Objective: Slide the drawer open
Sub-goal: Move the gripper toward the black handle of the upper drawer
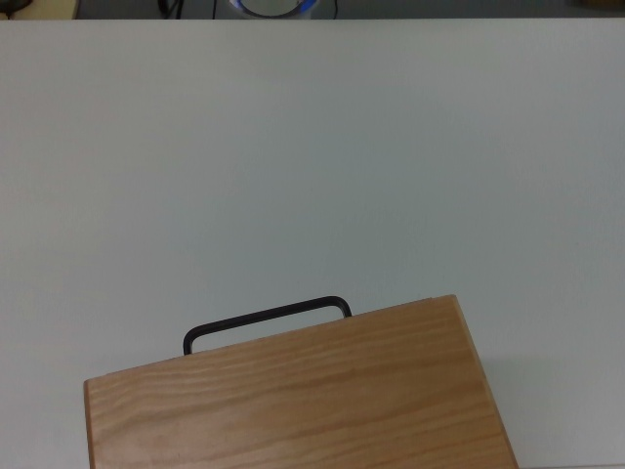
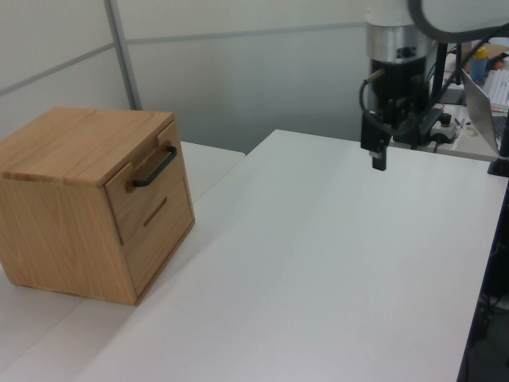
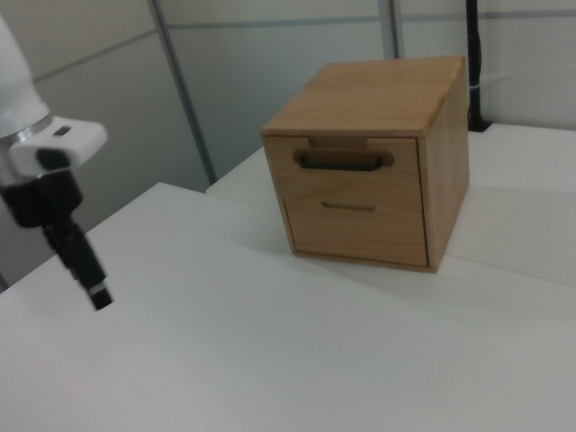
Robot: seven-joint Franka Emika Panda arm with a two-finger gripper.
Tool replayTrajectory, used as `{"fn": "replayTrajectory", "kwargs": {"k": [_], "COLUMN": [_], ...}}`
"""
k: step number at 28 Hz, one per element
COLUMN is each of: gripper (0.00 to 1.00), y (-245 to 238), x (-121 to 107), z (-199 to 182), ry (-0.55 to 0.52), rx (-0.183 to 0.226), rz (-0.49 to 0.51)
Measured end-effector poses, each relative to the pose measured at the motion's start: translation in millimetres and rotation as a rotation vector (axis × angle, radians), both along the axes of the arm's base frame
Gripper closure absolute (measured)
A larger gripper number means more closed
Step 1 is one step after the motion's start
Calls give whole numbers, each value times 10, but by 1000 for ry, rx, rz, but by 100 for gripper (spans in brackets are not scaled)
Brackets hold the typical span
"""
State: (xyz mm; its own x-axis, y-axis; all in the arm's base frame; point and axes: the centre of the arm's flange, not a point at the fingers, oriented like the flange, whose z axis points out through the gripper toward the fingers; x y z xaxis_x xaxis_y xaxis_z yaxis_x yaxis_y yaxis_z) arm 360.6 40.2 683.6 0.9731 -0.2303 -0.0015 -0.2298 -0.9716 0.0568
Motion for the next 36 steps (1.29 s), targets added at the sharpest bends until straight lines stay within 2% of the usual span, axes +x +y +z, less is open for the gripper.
{"fn": "replayTrajectory", "kwargs": {"k": [3,5,12,15,20,23,27,32,36], "gripper": [0,0,0,0,0,2,3,4,6], "y": [-14,-20,70,126,158,166,134,109,115], "x": [-92,-82,213,358,628,880,1213,1542,1764], "z": [-9,-21,-205,-295,-425,-584,-838,-980,-952], "ry": [-22,-66,-255,-352,-478,-527,-559,-622,-653], "rx": [25,42,110,162,267,321,374,448,492], "rz": [-86,-183,-566,-736,-941,-1027,-1080,-1092,-1096]}}
